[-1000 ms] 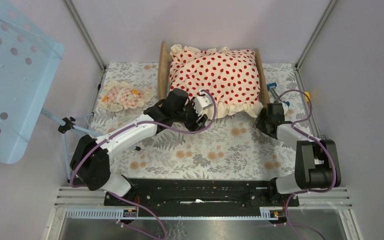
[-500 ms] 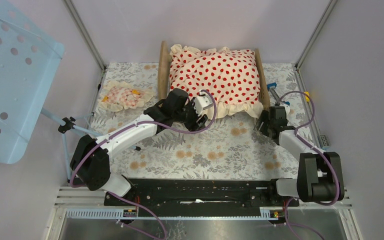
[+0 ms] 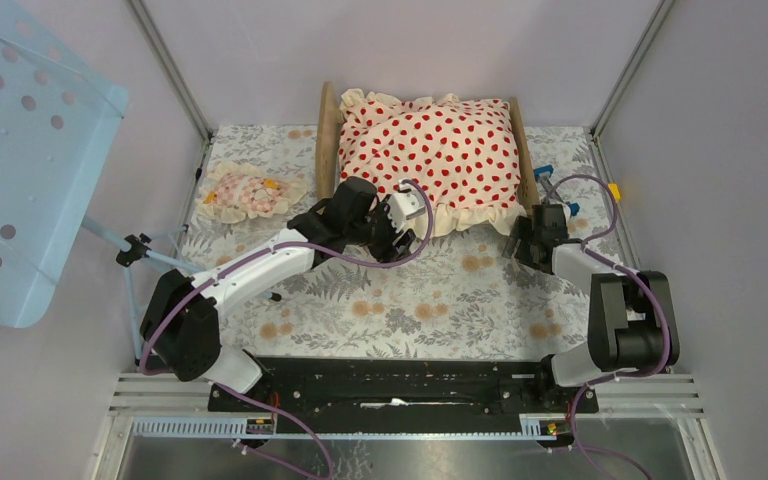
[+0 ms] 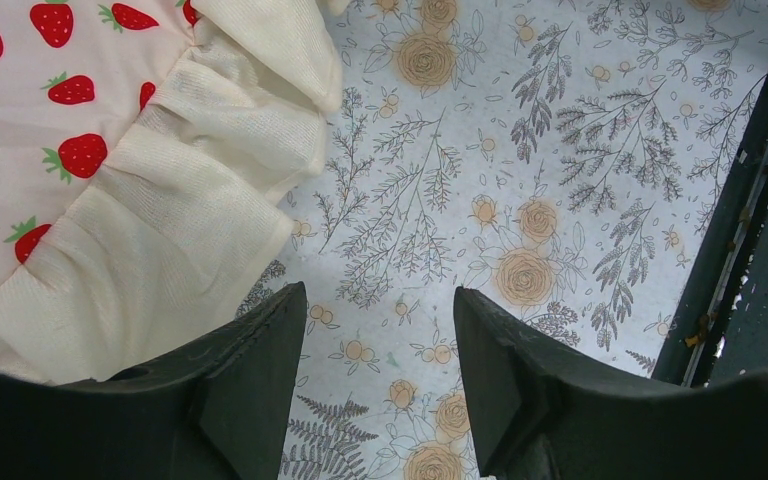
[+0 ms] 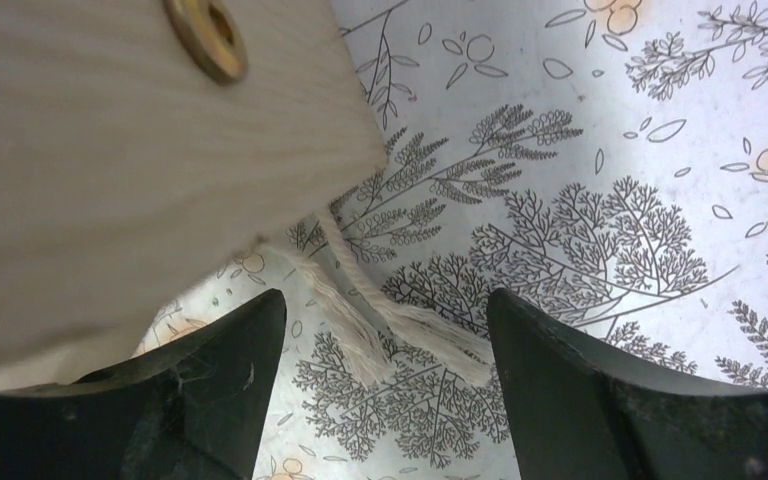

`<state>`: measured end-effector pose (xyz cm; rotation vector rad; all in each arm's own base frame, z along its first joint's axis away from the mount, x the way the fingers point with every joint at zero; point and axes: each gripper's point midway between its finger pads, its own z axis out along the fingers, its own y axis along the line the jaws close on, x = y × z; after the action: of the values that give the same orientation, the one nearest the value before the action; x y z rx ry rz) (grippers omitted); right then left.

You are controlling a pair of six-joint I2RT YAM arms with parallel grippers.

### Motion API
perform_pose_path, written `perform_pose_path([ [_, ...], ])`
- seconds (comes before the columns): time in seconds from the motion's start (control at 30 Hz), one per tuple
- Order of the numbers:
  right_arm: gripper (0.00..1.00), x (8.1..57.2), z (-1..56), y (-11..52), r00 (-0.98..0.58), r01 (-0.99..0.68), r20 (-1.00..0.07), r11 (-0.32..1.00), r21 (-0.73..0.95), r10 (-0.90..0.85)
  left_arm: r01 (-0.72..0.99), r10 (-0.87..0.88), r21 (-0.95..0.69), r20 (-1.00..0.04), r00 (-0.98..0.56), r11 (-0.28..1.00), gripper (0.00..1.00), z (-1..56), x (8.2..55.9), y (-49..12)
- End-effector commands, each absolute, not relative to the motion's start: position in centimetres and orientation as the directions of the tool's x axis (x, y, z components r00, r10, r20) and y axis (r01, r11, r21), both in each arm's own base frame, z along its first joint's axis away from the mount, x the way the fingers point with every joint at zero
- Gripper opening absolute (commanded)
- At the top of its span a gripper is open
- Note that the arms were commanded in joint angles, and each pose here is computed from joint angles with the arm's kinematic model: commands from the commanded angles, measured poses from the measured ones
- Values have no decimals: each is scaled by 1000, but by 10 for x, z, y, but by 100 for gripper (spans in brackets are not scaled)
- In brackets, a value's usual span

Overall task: Set up the pet bed
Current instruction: Adjust the ropes on the bed frame.

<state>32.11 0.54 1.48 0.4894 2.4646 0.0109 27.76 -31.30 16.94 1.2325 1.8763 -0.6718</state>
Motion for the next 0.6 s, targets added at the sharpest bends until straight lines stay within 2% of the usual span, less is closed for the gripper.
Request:
perform_pose_path([
  [0.0,79,324,13,12,-759,347,-538,927,141,366,927,476,8,-860,-185,375,60,186,278,-315],
  [0.17,69,323,10,14,-767,348,-522,926,147,372,928,479,10,-858,-183,372,60,187,278,-314],
  [0.43,38,315,4,23,-799,345,-462,922,175,386,927,485,19,-856,-179,376,59,187,279,-313],
  [0.57,34,310,3,23,-810,367,-426,915,166,402,927,483,20,-858,-176,375,60,189,277,-312],
])
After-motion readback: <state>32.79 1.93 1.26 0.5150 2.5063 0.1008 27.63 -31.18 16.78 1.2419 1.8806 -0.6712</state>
